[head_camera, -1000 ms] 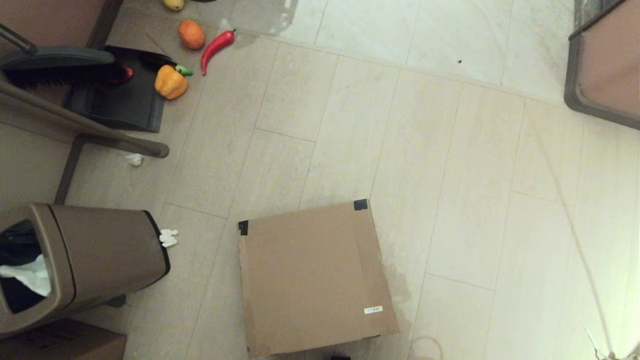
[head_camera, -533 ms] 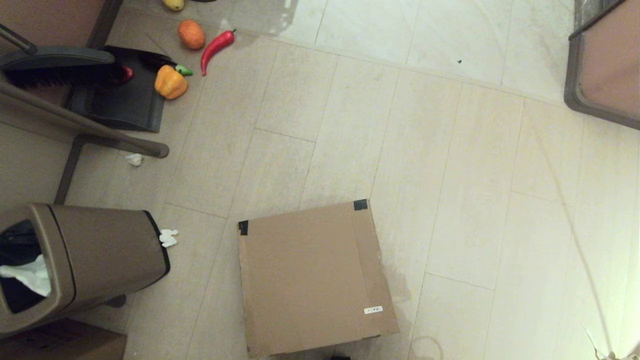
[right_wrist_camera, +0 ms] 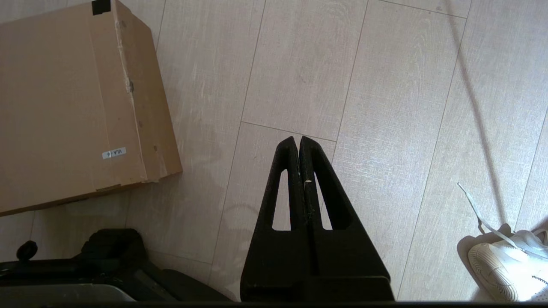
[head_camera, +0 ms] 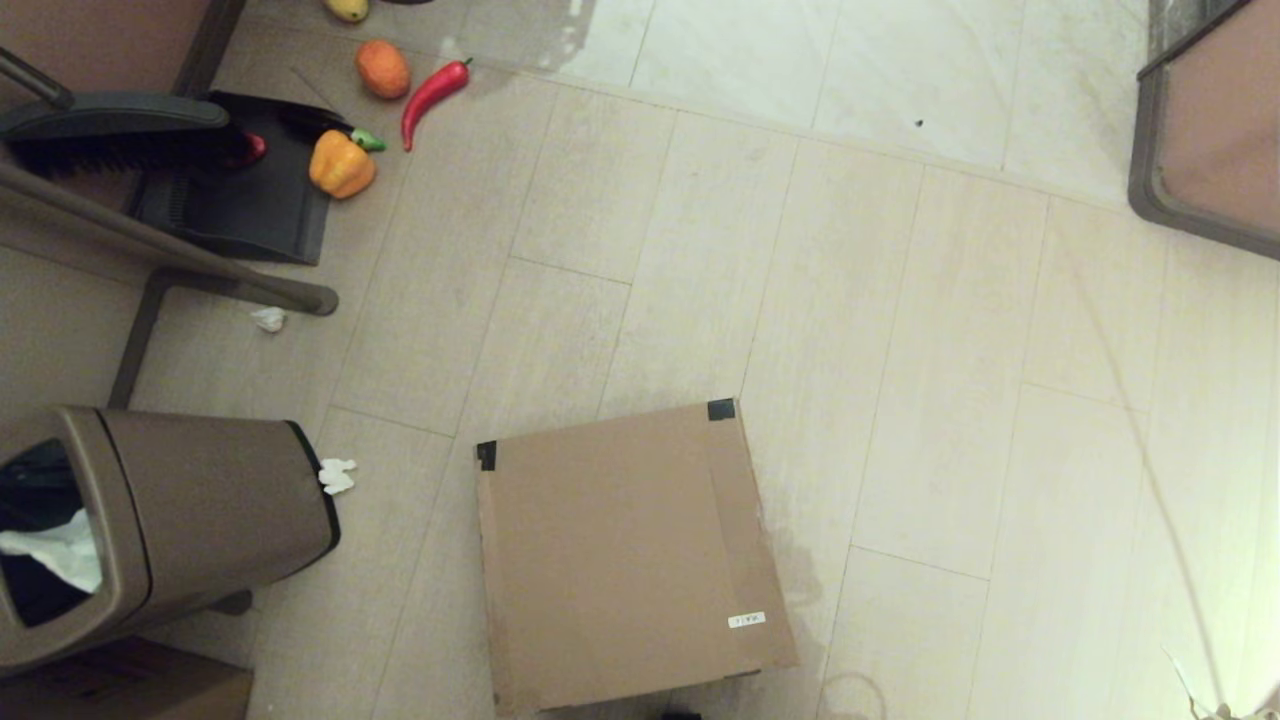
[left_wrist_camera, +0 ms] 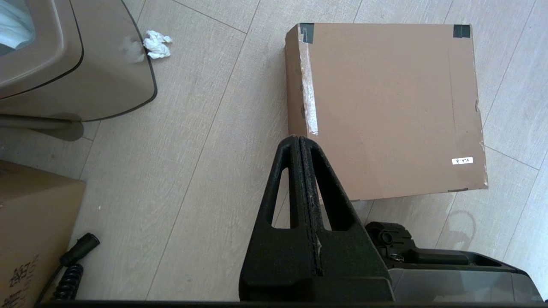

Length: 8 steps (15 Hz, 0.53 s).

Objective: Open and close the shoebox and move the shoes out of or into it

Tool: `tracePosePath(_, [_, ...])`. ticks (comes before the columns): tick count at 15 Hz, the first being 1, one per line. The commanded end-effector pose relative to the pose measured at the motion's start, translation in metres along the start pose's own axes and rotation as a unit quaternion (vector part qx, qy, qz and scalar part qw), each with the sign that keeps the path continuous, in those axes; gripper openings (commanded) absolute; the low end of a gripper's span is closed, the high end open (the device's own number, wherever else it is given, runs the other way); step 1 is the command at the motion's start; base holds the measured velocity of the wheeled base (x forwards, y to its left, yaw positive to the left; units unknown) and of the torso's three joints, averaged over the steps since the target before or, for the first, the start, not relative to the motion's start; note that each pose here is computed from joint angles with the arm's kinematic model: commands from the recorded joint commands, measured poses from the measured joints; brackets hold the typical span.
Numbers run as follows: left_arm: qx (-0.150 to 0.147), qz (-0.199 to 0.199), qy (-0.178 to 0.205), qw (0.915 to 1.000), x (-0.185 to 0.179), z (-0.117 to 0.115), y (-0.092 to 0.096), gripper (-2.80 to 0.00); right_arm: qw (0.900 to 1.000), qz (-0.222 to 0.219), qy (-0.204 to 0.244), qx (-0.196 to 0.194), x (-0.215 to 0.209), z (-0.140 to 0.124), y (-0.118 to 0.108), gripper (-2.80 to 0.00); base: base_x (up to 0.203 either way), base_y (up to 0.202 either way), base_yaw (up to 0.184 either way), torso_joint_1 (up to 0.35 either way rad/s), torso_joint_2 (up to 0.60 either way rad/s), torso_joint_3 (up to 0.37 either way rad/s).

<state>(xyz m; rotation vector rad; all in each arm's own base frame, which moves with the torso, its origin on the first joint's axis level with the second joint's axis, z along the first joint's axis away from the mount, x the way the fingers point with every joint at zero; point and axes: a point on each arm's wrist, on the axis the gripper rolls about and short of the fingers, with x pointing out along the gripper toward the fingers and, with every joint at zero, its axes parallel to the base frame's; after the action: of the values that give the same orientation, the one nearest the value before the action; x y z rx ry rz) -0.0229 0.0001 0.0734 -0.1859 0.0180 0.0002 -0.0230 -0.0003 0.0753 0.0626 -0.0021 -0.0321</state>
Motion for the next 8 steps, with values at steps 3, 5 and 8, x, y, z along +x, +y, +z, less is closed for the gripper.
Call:
tracePosePath(3, [0.004, 0.002, 0.007, 1.0000, 0.0011, -0.0038, 0.0007, -2.80, 1.000, 0.001, 0.003, -0.002, 0.0001, -0.0003, 0.0000, -2.80, 0.000, 0.000, 0.000, 0.000, 0.00, 0.000])
tracePosePath(5, [-0.004, 0.003, 0.007, 1.0000, 0.0012, -0.0036, 0.0007, -2.80, 1.000, 0.001, 0.003, -0.002, 0.0001, -0.0003, 0.0000, -2.80, 0.000, 0.000, 0.000, 0.000, 0.00, 0.000])
tracePosePath(8, [-0.004, 0.003, 0.007, 1.0000, 0.0012, -0.0036, 0.0007, -2.80, 1.000, 0.001, 0.003, -0.002, 0.0001, -0.0003, 0.0000, -2.80, 0.000, 0.000, 0.000, 0.000, 0.00, 0.000])
